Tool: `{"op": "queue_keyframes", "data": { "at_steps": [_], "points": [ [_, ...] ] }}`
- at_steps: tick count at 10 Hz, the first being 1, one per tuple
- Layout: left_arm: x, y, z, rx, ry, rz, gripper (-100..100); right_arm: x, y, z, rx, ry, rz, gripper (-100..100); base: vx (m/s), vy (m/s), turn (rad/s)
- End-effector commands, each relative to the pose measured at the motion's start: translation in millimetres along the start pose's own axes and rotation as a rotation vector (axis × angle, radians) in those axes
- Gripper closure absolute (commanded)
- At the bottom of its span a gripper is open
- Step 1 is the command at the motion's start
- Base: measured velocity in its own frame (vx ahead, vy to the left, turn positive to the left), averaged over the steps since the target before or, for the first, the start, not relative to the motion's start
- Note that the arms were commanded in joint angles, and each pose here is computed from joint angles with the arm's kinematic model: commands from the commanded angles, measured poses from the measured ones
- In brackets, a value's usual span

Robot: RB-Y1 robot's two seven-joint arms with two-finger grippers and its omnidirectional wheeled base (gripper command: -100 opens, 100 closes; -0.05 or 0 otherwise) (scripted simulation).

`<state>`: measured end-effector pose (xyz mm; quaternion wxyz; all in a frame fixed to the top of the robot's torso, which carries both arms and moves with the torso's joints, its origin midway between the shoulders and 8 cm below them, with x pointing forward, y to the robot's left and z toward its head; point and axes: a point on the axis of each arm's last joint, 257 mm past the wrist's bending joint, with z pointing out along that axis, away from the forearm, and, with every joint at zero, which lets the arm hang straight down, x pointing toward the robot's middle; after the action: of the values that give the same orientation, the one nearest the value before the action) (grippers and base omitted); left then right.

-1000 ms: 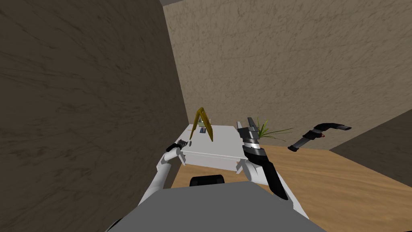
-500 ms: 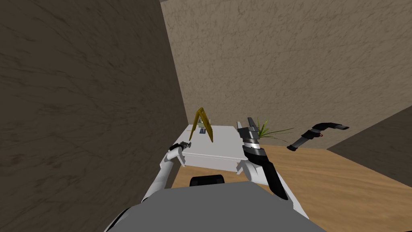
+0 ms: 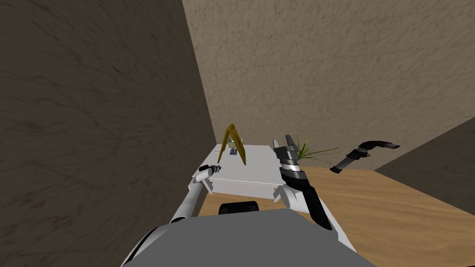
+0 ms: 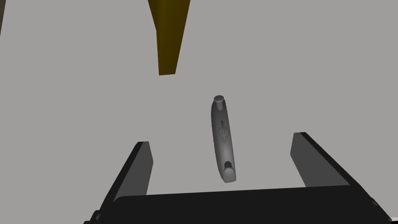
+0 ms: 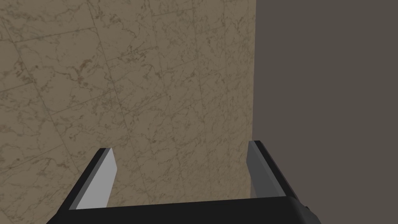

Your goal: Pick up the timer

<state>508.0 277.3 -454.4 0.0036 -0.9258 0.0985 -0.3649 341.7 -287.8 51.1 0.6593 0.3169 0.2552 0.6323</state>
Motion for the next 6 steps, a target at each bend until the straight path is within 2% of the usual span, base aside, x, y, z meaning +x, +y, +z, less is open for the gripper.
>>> {"op": "queue_keyframes", "data": {
  "at_steps": [1, 4, 5, 6],
  "points": [
    [-9.8, 7, 2.9, -0.024, -0.043, -0.036, -100, 0, 0, 0.0, 0.000, 0.000, 0.000, 0, 0.047, 0.017, -0.031],
    [-22.7, 10, 6.3, -0.045, -0.103, -0.082, -100, 0, 0, 0.0, 0.000, 0.000, 0.000, 0, 0.037, 0.016, -0.017],
    [-19.9, 10, 5.5, -0.041, -0.088, -0.070, -100, 0, 0, 0.0, 0.000, 0.000, 0.000, 0, 0.014, 0.007, -0.005],
    [-20.8, 10, 5.5, -0.042, -0.092, -0.074, 0, 0, 0, 0.0, 0.000, 0.000, 0.000, 0, 0.000, 0.000, 0.000]
  ]
}}
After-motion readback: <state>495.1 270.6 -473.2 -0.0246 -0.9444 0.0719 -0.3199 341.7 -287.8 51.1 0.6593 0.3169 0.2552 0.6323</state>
